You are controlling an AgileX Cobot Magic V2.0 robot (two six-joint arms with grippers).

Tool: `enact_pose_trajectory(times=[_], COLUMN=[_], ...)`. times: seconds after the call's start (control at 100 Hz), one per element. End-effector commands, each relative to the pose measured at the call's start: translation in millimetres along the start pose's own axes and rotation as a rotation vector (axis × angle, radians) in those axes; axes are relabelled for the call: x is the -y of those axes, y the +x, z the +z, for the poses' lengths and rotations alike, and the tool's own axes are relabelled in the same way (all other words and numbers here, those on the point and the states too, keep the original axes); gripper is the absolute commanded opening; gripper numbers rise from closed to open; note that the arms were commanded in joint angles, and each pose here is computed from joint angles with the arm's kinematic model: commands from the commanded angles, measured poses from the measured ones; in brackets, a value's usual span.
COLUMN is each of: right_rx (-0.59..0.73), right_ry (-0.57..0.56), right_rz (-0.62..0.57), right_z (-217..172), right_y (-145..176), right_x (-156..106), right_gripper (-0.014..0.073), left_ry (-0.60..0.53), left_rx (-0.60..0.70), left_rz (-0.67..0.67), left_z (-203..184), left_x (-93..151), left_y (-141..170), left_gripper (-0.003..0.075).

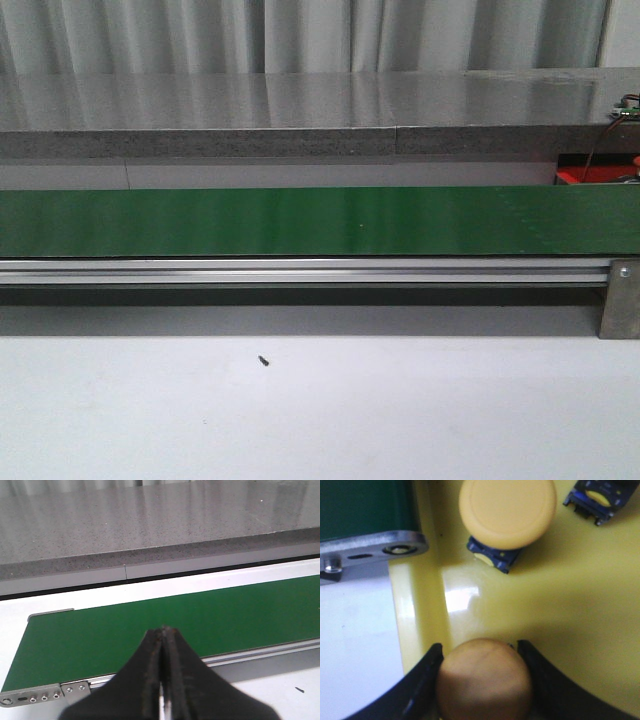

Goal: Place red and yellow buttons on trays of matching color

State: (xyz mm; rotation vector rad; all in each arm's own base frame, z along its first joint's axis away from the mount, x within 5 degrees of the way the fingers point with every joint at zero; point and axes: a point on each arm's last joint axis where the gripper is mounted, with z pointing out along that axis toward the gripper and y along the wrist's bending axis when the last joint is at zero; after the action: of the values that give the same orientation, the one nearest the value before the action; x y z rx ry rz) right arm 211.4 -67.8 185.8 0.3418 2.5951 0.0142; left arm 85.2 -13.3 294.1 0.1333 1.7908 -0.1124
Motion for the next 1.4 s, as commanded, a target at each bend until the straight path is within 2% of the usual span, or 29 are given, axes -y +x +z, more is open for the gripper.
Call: enact_pose_trajectory(times=[0.0,0.1,0.19,0.52,0.77,0.89,1.18,1.39], right_rx=[0.059,0.053,0.046,0.07,0.19,0.244,0.439,0.507], right_ry=[0.006,0.003,-0.004,-0.032,-0.026,-0.072,-0.184,-0.254], right_rz=[0.009,0.009,0.007,-0.03,-0.072,-0.077,-0.247,-0.322], right_z=[-7.1,-7.4,-9.3,-35.8,-73.5,-92.9,-135.4,-158.5], right_y=[-9.7,-9.6,-10.9,-26.8,-45.4,-48.6,-40.3,-27.3], right_x=[1.4,1.1,0.3,-4.7,-9.0,-20.3,-63.3,-78.4], right_gripper=[0.0358,0.0458,0.0494,0.0494,0.0494,0.0489,0.0489,0.0489], left_ry=[-0.006,-0.006,-0.006,-0.006,-0.006,-0.006,-0.006,-0.006], left_rx=[0.099,0.099,0.099,0.099,0.099,0.099,0.099,0.099], left_rz=[-0.013,-0.013,-0.013,-0.013,-0.013,-0.013,-0.013,-0.013], left_z=[-2.2,-2.2,-2.2,-2.2,-2.2,-2.2,-2.2,-2.2], left_x=[-0.6,-0.6,-0.6,-0.6,-0.6,-0.6,-0.6,-0.6], left_y=[-15.2,-15.2,-15.2,-15.2,-15.2,-15.2,-15.2,-15.2], left_gripper=[-0.002,-0.002,-0.002,-0.002,-0.002,-0.002,-0.002,-0.002])
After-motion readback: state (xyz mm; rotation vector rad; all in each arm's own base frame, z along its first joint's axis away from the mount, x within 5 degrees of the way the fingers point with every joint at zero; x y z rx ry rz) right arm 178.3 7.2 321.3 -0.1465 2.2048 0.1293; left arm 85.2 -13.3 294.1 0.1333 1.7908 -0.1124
